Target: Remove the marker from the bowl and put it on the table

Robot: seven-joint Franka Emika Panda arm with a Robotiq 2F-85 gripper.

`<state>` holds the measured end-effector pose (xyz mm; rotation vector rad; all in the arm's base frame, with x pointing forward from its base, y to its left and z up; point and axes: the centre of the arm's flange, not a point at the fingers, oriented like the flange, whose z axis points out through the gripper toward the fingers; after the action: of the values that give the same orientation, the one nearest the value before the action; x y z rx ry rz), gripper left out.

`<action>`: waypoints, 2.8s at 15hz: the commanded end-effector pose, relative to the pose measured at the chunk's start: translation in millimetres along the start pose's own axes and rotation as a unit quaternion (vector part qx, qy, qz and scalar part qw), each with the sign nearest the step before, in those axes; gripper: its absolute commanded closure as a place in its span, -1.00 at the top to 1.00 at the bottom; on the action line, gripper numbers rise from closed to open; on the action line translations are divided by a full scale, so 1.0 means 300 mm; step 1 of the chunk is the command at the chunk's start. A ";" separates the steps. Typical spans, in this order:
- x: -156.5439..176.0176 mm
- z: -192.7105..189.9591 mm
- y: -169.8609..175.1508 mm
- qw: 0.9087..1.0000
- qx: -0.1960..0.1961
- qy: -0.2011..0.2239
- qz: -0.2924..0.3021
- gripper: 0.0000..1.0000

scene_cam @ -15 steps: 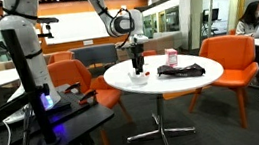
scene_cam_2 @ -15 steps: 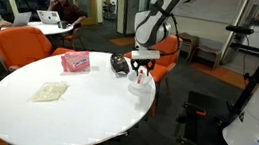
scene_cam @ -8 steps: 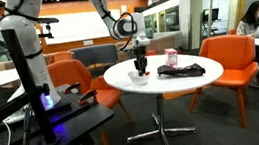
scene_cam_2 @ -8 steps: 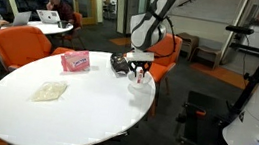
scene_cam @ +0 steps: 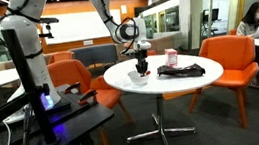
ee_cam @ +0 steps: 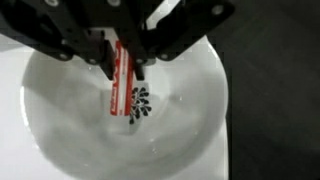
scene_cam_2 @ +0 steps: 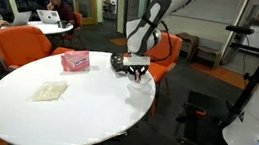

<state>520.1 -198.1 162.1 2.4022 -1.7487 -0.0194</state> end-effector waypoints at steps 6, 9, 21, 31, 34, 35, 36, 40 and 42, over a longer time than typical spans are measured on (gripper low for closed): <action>-0.005 -0.138 0.031 1.000 0.004 0.029 -0.004 -0.90; -0.026 -0.270 0.039 0.998 0.032 0.034 -0.029 -0.90; -0.390 -0.383 -0.163 0.948 0.009 -0.024 -0.318 -0.90; -0.581 -0.096 -0.293 0.894 0.006 -0.070 -0.443 -0.90; -0.609 -0.064 -0.316 0.892 0.007 -0.071 -0.446 -0.90; -0.612 -0.061 -0.321 0.890 0.008 -0.070 -0.450 -0.10; -0.612 -0.064 -0.323 0.890 0.007 -0.064 -0.451 -0.07; -0.594 -0.155 -0.303 0.889 0.017 -0.035 -0.457 0.50; -0.583 -0.255 -0.273 0.884 0.022 -0.025 -0.467 0.80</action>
<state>563.3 3.3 173.4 3.0182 -0.5144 -0.2099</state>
